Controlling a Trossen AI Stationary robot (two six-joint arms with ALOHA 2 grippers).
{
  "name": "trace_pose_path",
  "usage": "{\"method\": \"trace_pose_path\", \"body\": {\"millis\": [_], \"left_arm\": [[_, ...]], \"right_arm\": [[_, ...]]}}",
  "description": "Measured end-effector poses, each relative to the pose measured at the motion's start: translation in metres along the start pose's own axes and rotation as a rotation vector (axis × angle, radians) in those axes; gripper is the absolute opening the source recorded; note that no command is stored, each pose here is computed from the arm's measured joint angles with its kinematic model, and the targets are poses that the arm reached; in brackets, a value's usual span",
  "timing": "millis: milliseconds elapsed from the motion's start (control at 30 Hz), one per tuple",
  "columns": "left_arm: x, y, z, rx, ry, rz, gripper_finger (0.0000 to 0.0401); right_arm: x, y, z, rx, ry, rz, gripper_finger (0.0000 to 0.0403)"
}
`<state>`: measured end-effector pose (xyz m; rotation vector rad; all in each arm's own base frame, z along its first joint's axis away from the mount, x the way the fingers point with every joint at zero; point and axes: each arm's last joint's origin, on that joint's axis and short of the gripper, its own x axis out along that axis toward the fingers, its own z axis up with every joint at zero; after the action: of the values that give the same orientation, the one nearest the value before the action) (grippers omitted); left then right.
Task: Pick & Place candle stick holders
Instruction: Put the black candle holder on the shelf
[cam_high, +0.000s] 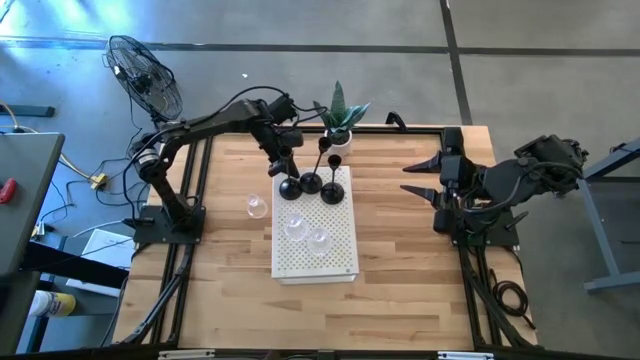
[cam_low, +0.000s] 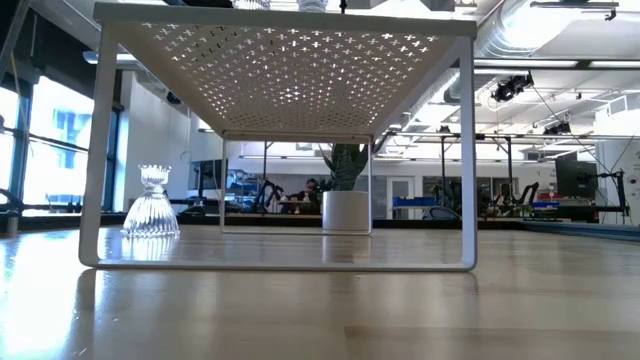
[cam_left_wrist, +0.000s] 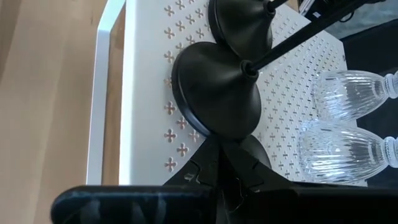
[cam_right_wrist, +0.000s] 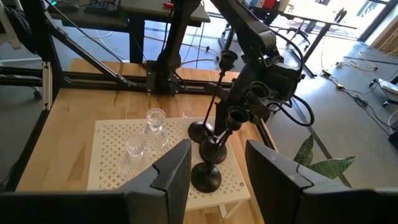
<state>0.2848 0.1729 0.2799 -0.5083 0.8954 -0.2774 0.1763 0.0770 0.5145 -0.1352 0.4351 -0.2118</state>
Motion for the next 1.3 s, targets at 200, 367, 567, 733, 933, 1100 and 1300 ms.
{"method": "trace_pose_path", "body": {"millis": [200,367,567,733,933,1100,1300], "left_arm": [[0.0,0.0,0.0,-0.003,-0.001,-0.001,0.0],[0.0,0.0,0.001,0.003,-0.007,0.001,0.0],[0.0,0.001,0.002,0.014,-0.019,0.004,0.0],[0.003,-0.002,0.003,0.023,-0.002,0.026,0.0],[0.013,-0.012,0.004,0.078,0.028,0.03,0.0],[0.015,-0.013,0.005,0.09,0.031,0.035,0.0],[0.014,-0.011,0.007,0.101,0.021,0.092,0.0]], "right_arm": [[0.0,0.0,0.0,-0.002,0.004,0.002,0.0144],[0.0,0.0,0.0,0.002,0.005,0.003,0.0144],[0.0,0.0,0.0,0.003,0.005,0.003,0.0144],[0.0,0.0,0.0,0.004,0.004,0.001,0.0144],[0.0,0.0,0.0,0.004,0.003,-0.004,0.0144],[0.0,0.0,0.0,0.004,0.003,-0.004,0.0144],[0.002,0.002,0.0,0.0,0.008,-0.005,0.0144]]}}
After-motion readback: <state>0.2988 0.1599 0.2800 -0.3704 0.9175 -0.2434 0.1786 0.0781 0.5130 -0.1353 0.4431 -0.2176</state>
